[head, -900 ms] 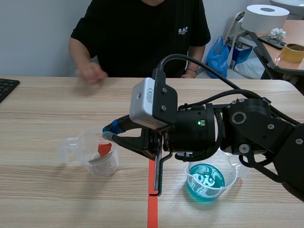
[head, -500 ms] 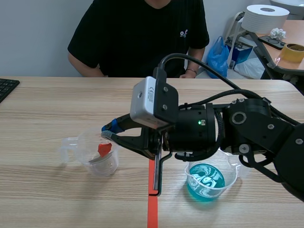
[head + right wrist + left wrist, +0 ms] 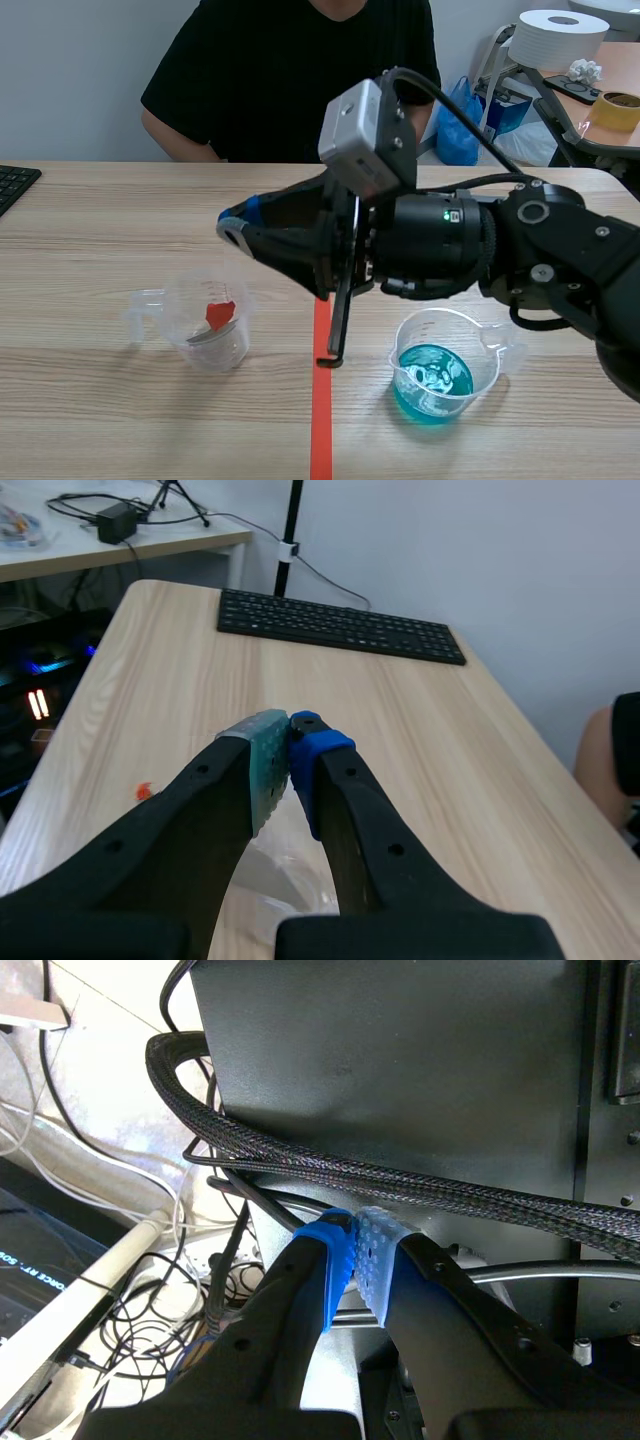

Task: Do the redox reaction experiment.
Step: 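Lift the metal plate out of the left beaker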

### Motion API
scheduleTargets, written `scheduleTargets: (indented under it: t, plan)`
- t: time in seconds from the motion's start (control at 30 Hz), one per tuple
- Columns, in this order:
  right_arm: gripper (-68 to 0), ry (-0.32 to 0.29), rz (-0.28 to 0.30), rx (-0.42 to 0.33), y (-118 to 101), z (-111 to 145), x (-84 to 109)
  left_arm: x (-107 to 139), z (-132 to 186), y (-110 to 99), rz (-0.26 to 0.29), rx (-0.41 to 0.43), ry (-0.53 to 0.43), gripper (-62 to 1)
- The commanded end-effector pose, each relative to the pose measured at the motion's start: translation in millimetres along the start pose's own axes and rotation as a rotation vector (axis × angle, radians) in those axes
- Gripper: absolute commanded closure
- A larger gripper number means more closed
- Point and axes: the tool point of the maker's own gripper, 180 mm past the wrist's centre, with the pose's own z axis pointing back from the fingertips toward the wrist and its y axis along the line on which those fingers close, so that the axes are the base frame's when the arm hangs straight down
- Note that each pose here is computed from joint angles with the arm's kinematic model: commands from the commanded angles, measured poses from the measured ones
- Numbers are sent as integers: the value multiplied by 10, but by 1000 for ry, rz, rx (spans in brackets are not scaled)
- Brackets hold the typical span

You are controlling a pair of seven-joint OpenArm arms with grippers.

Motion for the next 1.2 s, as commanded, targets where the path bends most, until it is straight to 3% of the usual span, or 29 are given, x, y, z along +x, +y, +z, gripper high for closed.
scheduleTargets:
  t: [0.0, 0.37, 0.77, 1.0, 1.17]
  plan:
    - [-6, -47, 49, -9, -144, -32, 223, 34, -1, 12, 1, 2, -13, -42]
    - [-6, -93, 101, -57, -526, -98, 741, 34, -1, 12, 1, 2, -13, -42]
    - [-6, -181, 100, -21, -518, -225, 1454, 34, -1, 12, 1, 2, -13, -42]
    - [-6, -263, 116, -77, -596, -138, 1967, 34, -1, 12, 1, 2, -13, -42]
    - [-6, -251, 111, -77, -584, -108, 2035, 34, -1, 12, 1, 2, -13, -42]
